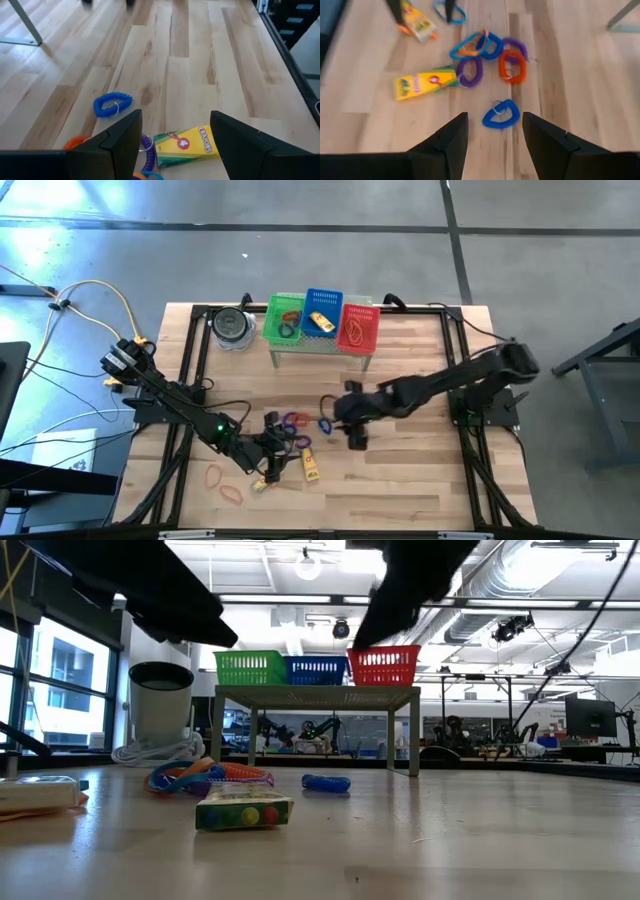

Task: Pick & Place Office Desk Supplies
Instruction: Put the blue spring keychain into the green bin on the shelf

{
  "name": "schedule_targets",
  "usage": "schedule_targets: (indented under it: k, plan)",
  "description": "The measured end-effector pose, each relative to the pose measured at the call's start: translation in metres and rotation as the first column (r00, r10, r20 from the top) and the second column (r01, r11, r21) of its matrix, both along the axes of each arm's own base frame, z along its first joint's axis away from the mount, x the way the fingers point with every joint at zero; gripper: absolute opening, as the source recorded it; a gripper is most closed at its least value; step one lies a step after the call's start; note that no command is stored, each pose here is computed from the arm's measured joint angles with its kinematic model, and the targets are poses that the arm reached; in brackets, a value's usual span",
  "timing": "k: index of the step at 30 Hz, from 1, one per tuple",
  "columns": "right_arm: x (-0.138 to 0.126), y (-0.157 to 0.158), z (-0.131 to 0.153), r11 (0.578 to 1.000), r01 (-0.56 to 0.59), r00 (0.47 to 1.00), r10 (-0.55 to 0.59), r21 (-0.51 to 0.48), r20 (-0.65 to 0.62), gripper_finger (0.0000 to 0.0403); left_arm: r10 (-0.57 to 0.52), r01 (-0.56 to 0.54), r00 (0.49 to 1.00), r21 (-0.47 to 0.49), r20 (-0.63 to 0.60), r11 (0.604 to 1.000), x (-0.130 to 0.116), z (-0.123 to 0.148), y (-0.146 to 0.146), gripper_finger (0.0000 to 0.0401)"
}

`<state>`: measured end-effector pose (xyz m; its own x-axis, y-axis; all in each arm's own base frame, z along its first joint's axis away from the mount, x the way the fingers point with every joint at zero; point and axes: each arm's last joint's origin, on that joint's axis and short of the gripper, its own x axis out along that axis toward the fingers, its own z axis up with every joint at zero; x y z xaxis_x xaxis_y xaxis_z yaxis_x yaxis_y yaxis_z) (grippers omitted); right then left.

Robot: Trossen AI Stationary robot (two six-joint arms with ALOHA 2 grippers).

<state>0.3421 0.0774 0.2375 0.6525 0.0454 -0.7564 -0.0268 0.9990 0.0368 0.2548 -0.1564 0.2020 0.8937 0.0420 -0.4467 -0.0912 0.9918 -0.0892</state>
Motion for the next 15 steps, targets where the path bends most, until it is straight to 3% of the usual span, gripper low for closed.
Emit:
schedule_targets:
  k: [7, 10, 15]
  plan:
    - [0.031, -0.001, -0.065, 0.996, 0.066, 0.995, -0.071, -0.066, -0.073, 0.0176, 0.006, -0.006, 1.000, -0.008, -0.020, 1.000, -0.002, -0.002, 0.000, 0.0227]
    - [0.035, -0.007, -0.080, 0.987, 0.124, 0.986, -0.134, -0.100, -0.098, 0.0176, 0.017, -0.018, 1.000, -0.028, -0.022, 0.999, -0.002, -0.002, 0.000, 0.0227]
    - [0.037, -0.012, -0.086, 0.978, 0.196, 0.974, -0.203, -0.068, -0.105, 0.0176, 0.018, -0.019, 1.000, -0.029, -0.023, 0.999, -0.002, -0.002, 0.000, 0.0227]
